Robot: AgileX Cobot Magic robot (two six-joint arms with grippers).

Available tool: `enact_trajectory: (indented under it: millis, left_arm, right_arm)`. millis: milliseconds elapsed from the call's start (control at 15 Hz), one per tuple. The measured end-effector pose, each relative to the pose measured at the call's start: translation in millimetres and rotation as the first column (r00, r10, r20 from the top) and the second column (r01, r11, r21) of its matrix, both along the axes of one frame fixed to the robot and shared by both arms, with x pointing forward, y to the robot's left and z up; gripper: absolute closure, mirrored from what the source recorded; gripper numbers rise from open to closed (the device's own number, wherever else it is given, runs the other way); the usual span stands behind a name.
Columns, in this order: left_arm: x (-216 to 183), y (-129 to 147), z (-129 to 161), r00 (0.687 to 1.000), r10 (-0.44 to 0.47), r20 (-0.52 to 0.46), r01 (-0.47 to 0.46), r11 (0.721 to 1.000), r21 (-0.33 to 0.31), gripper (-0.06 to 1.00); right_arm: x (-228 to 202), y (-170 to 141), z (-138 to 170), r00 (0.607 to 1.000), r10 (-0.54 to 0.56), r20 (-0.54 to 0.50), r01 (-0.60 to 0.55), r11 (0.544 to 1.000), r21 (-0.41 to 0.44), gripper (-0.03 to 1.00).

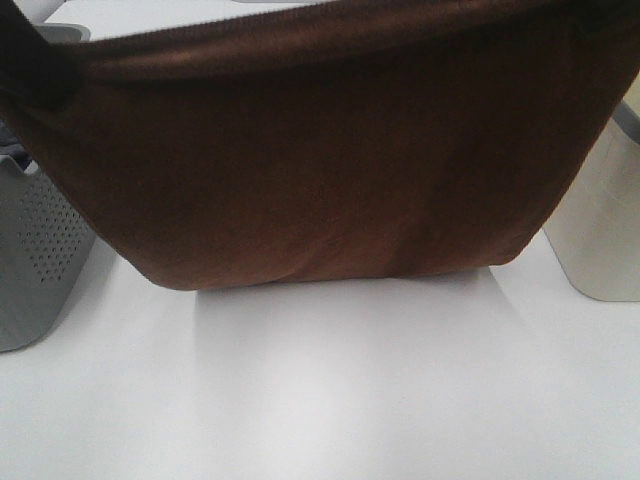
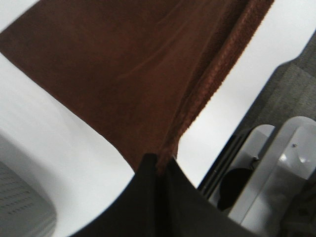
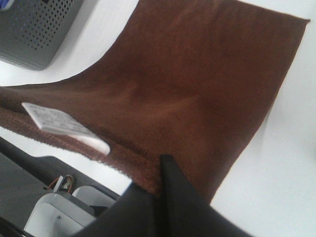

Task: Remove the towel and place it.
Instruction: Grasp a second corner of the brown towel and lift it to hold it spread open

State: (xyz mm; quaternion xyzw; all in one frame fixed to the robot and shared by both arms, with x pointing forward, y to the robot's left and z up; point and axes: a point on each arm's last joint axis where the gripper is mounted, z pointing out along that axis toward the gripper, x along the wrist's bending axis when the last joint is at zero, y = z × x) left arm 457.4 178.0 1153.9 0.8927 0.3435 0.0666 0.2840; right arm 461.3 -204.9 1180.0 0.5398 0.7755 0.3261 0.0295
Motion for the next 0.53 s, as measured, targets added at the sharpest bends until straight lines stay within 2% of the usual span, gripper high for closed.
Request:
enact_trajectory:
  millis: [133,267,533]
  left_arm:
    - [-6,-5,-22,0.996,-0.017,-0.089,0.016,1.0,-0.008,0.94]
    - [-17,-14,-43,0.985,-0.061,-0.159,0.065,0.998,0.019,0.94]
    - [-50,-37,-80,0.94,-0.141,-0.31,0.17,0.983,0.069,0.94]
  right_arm:
    - [-7,-2,-17,0.999,-0.002,-0.05,0.001,1.0,-0.02,0.96]
    - [-16,-5,-31,0.996,-0.003,-0.09,0.0,1.0,-0.031,0.96]
    - [-42,-12,-64,0.983,-0.006,-0.181,-0.004,0.999,-0.051,0.96]
